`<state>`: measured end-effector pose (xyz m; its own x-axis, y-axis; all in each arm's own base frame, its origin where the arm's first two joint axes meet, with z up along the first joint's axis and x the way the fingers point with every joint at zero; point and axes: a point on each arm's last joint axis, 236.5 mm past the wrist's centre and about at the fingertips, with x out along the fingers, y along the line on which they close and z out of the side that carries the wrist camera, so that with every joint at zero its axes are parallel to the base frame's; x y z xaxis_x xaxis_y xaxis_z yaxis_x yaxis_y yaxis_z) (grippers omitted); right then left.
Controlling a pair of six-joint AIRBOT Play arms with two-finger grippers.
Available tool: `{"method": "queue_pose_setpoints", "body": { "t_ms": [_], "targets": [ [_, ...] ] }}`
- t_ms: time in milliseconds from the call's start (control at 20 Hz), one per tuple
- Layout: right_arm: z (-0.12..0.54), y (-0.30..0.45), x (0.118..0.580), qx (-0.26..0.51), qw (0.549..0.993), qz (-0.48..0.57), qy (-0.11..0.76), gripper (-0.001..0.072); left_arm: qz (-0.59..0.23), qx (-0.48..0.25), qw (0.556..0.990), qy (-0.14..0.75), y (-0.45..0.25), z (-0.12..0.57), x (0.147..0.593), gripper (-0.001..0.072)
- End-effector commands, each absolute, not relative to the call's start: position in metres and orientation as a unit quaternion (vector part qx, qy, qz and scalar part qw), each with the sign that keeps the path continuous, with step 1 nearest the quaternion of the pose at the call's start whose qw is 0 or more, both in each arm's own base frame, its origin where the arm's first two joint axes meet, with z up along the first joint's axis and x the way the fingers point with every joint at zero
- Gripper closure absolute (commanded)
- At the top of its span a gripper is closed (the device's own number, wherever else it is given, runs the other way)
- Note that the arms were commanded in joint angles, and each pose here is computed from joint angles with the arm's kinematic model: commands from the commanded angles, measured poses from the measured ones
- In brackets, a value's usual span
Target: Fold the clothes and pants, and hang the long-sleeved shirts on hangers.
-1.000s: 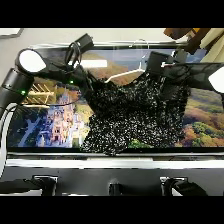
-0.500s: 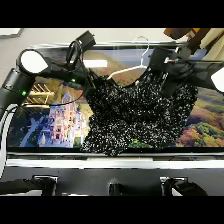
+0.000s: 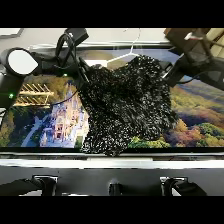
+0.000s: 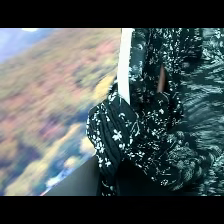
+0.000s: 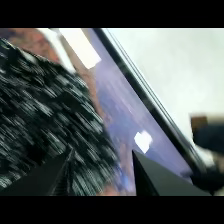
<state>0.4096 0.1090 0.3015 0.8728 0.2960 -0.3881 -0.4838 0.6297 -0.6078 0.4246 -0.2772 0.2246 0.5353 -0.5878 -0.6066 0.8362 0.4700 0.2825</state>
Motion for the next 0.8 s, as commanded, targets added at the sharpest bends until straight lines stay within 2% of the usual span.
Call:
{"method": "queue_pose_setpoints", "body": {
  "t_ms": [0,200,400,450,600,750],
  "targets": [
    [0.300,0.077,0.401,-0.343,0.910,0.160,0.171,0.0289,-0.413,0.306,0.833,0.206,-0.269,0.235,0.425,0.0689],
    [0.269,0.030,0.394,-0.308,0.907,0.132,0.256,0.0291,-0.431,0.312,0.820,0.210,-0.275,0.240,0.403,0.0689],
    [0.270,0.002,0.403,-0.235,0.930,0.151,0.241,0.0285,-0.456,0.307,0.809,0.209,-0.287,0.244,0.383,0.0689],
    [0.260,0.003,0.403,-0.247,0.920,0.179,0.248,0.0287,-0.461,0.306,0.807,0.207,-0.292,0.245,0.380,0.0689],
    [0.215,0.019,0.392,-0.347,0.846,0.298,0.275,0.0289,-0.475,0.309,0.799,0.202,-0.305,0.245,0.370,0.0689],
    [0.189,0.033,0.392,-0.326,0.826,0.356,0.291,0.0288,-0.484,0.311,0.793,0.199,-0.313,0.244,0.363,0.0688]
  ]
}}
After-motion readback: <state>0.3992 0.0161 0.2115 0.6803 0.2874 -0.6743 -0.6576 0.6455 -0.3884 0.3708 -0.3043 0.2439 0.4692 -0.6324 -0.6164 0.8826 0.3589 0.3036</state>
